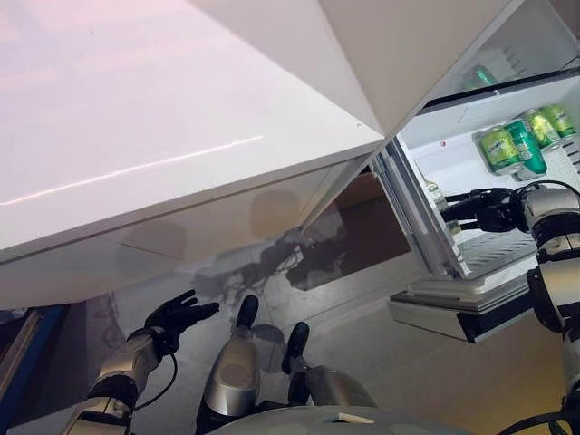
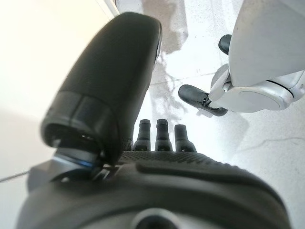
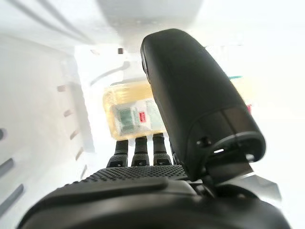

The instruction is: Put drinks into fridge and close the fridge

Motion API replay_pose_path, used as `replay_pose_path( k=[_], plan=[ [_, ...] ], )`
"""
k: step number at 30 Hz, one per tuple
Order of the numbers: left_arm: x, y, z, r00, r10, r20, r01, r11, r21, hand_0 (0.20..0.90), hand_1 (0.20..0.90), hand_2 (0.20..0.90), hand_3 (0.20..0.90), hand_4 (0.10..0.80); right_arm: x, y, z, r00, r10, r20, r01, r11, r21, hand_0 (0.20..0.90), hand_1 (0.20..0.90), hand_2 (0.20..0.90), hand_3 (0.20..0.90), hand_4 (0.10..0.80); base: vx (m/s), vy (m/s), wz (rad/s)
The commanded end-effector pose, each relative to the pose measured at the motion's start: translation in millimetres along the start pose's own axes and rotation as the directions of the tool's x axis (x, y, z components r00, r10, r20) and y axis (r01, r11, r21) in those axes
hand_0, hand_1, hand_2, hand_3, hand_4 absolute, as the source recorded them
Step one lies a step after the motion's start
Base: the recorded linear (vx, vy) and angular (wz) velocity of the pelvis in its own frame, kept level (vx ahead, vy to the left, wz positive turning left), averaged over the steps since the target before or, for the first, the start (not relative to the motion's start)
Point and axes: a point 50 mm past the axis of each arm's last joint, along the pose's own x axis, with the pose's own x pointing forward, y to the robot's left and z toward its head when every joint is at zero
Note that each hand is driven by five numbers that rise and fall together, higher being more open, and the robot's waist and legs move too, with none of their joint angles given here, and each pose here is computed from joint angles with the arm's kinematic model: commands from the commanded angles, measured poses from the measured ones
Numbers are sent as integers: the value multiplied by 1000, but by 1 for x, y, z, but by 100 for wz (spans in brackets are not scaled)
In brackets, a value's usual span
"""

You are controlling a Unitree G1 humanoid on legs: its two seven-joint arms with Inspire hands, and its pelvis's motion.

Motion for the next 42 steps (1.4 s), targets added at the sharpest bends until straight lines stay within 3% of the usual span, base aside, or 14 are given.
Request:
replay_pose_path(
  k=[1, 8, 12, 14, 15, 18, 21, 22, 26, 27, 32, 37, 39, 42],
  plan=[
    [-10, 20, -34, 995, 43, -88, -38, 998, 58, 900, 900, 900, 900, 800, -38, -56, 16, 953, -268, 145, 277, 960, -50, 900, 900, 900, 900, 800, 45, 54, -6],
    [-11, 16, -52, 990, 28, -137, -25, 999, 24, 900, 900, 900, 900, 800, -65, -67, 45, 846, -387, 368, 417, 909, -2, 900, 900, 900, 900, 800, 23, 69, -10],
    [-12, 13, -63, 985, 21, -171, -23, 1000, -8, 900, 900, 900, 900, 800, -87, -64, 64, 720, -441, 536, 473, 877, 87, 900, 900, 900, 900, 800, 18, 84, -12],
    [-13, 10, -71, 982, 17, -188, -23, 999, -32, 900, 900, 900, 900, 800, -105, -57, 77, 592, -472, 653, 513, 846, 146, 900, 900, 900, 900, 800, 24, 89, -16],
    [-13, 10, -71, 982, 17, -189, -24, 999, -31, 900, 900, 900, 900, 800, -105, -57, 76, 594, -472, 652, 510, 847, 149, 900, 900, 900, 900, 800, 10, 88, -7],
    [-13, 5, -77, 980, 6, -199, -18, 998, -58, 900, 900, 900, 900, 800, -126, -43, 84, 440, -490, 752, 518, 823, 234, 900, 900, 900, 900, 800, -11, 72, -4],
    [-15, -1, -87, 978, -14, -208, -3, 997, -82, 900, 900, 900, 900, 800, -151, -28, 79, 199, -529, 825, 483, 785, 387, 900, 900, 900, 900, 800, -23, 57, -8],
    [-15, -2, -89, 977, -17, -210, 0, 996, -84, 900, 900, 900, 900, 800, -155, -25, 75, 165, -537, 828, 471, 780, 412, 900, 900, 900, 900, 800, -28, 35, -9],
    [-19, -11, -103, 976, -42, -212, 20, 994, -106, 900, 900, 900, 900, 800, -183, -4, 46, -145, -561, 815, 332, 748, 574, 900, 900, 900, 900, 800, -23, 26, -8],
    [-20, -12, -105, 976, -45, -212, 24, 994, -104, 900, 900, 900, 900, 800, -186, -1, 39, -183, -574, 798, 313, 736, 600, 900, 900, 900, 900, 800, -11, 13, -6],
    [-24, -22, -119, 972, -68, -223, 45, 993, -109, 900, 900, 900, 900, 800, -185, -1, -14, -229, -692, 684, 223, 647, 729, 900, 900, 900, 900, 800, -34, 12, -13],
    [-30, -24, -131, 971, -72, -227, 46, 992, -120, 900, 900, 900, 900, 800, -170, -2, -57, -157, -800, 578, 197, 548, 813, 900, 900, 900, 900, 800, 5, 13, -5],
    [-34, -23, -139, 970, -70, -232, 41, 991, -128, 900, 900, 900, 900, 800, -158, -2, -86, -76, -881, 467, 157, 452, 878, 900, 900, 900, 900, 800, -32, 17, -5],
    [-37, -23, -143, 969, -75, -234, 45, 990, -130, 900, 900, 900, 900, 800, -149, 2, -110, -36, -920, 390, 154, 381, 912, 900, 900, 900, 900, 800, 17, 13, -9]
  ],
)
